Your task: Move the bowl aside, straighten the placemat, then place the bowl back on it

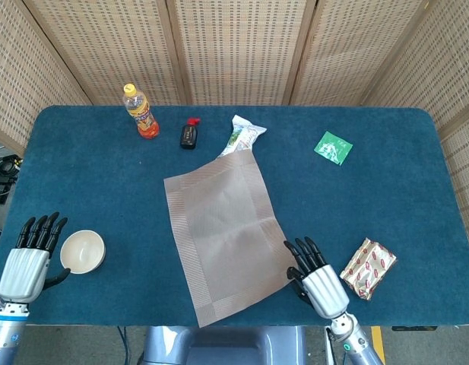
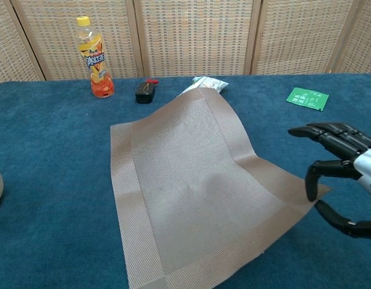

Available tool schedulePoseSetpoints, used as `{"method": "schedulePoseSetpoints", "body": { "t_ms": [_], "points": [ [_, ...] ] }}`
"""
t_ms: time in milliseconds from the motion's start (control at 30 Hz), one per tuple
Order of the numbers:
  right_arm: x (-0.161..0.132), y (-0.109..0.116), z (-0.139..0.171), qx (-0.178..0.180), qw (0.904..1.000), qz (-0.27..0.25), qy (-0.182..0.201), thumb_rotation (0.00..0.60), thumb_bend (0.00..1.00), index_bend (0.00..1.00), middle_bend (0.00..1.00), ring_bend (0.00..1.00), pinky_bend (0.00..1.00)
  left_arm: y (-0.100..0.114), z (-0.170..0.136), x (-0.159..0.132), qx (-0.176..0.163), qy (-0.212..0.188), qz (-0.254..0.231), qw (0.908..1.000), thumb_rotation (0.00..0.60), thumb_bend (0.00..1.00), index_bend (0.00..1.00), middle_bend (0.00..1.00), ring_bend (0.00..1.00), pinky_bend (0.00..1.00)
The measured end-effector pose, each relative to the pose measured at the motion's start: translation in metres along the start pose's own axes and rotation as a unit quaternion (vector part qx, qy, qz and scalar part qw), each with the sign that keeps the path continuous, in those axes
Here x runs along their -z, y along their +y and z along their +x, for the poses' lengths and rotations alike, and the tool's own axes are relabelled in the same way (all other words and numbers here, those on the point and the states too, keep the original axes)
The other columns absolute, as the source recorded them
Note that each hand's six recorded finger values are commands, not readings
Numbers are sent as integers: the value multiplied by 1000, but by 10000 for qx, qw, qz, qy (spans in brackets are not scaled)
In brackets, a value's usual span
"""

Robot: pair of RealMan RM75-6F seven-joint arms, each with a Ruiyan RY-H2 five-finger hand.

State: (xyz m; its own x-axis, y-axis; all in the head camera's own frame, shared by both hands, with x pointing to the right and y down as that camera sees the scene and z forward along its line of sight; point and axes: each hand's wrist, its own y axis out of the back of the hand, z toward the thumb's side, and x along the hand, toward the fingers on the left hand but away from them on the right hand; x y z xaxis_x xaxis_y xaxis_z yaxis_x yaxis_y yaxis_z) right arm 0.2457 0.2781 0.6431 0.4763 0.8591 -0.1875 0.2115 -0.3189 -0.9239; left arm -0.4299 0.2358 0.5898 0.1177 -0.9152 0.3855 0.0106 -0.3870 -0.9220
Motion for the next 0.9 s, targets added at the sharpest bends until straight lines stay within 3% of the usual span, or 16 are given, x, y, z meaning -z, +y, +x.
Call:
{"method": "schedulePoseSetpoints", "body": {
  "t_ms": [300, 700, 800, 900],
  "points": [
    [59, 20, -11, -57, 9959, 785, -439, 600, 600, 624, 183, 0, 0, 2, 0, 1, -42, 14, 4, 10000, 600, 106, 0, 0, 0, 0],
    [124, 52, -80, -58, 9831, 1637, -812, 600, 570, 618, 177, 0, 0, -1, 3, 1, -10, 39, 50, 10000, 600, 106, 0, 0, 0, 0],
    [137, 58, -92, -132, 9792, 1789, -953, 600, 539, 582, 149, 0, 0, -1, 3, 3, 0, 69, 45, 10000, 600, 106, 0, 0, 0, 0],
    [151, 73, -105, -91, 9746, 1931, -1129, 600, 484, 447, 38, 0, 0, -1, 4, 4, -10, 93, 27, 10000, 600, 106, 0, 0, 0, 0]
  ]
}}
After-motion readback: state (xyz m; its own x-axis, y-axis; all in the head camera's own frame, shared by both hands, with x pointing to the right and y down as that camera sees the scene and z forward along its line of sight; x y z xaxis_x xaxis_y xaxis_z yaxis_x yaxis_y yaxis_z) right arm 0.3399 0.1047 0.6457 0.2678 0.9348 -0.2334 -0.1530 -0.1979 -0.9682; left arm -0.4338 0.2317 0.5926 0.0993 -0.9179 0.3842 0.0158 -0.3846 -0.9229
